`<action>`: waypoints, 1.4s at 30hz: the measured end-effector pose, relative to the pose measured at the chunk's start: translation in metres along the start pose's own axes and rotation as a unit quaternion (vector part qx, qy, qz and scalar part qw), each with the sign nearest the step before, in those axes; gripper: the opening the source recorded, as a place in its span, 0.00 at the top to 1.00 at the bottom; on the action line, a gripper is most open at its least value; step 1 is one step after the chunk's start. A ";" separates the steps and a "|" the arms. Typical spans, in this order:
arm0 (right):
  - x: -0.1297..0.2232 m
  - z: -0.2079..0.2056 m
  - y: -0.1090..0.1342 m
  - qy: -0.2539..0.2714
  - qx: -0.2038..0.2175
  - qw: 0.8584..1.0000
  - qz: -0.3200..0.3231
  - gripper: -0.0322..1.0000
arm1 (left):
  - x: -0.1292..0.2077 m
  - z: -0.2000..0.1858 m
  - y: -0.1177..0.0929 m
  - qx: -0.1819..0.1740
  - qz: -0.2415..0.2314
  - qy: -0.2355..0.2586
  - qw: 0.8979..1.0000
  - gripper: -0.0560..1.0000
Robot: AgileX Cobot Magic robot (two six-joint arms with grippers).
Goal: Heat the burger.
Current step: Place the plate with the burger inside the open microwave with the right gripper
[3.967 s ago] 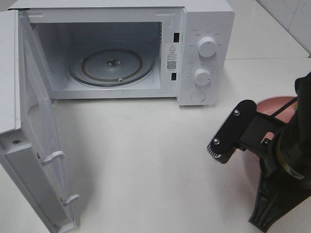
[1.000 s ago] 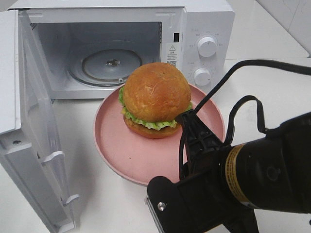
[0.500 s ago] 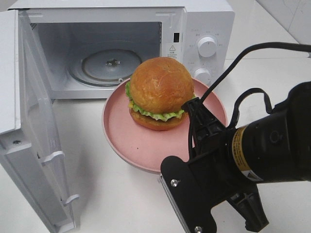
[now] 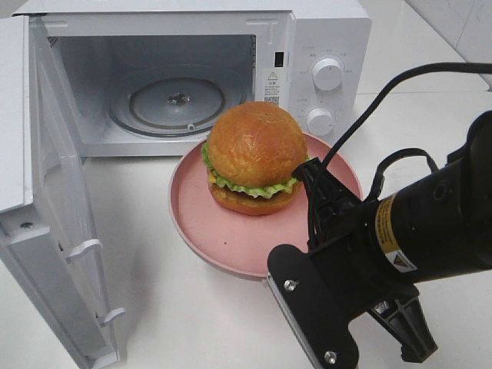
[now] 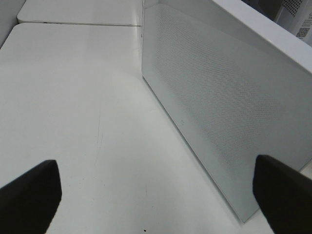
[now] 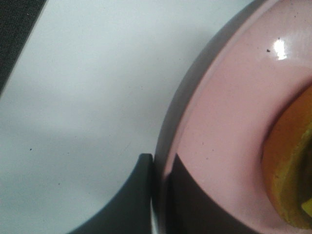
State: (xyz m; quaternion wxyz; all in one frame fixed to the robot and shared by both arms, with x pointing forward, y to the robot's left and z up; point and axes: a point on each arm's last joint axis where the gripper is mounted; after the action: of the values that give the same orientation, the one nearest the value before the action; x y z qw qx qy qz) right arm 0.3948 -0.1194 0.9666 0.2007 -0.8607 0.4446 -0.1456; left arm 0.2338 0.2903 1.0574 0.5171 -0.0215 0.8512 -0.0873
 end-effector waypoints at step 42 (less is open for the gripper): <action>0.020 0.007 -0.025 -0.040 0.031 0.999 -0.015 0.93 | 0.000 0.000 0.000 0.000 0.000 0.000 1.000 0.01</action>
State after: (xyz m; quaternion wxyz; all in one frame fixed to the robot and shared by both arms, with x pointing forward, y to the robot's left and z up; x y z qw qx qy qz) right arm 0.4268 -0.1207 0.9737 0.2430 -0.8659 0.4182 -0.1276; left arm 0.2338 0.2903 1.0574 0.5171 -0.0215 0.8512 -0.0873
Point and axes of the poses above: a point on each arm's last joint axis where the gripper is mounted, z pointing out along that axis toward the gripper, y along the wrist's bending axis when the last joint is at zero, x = y × z, and after that the axes turned 5 degrees about -z, right-handed
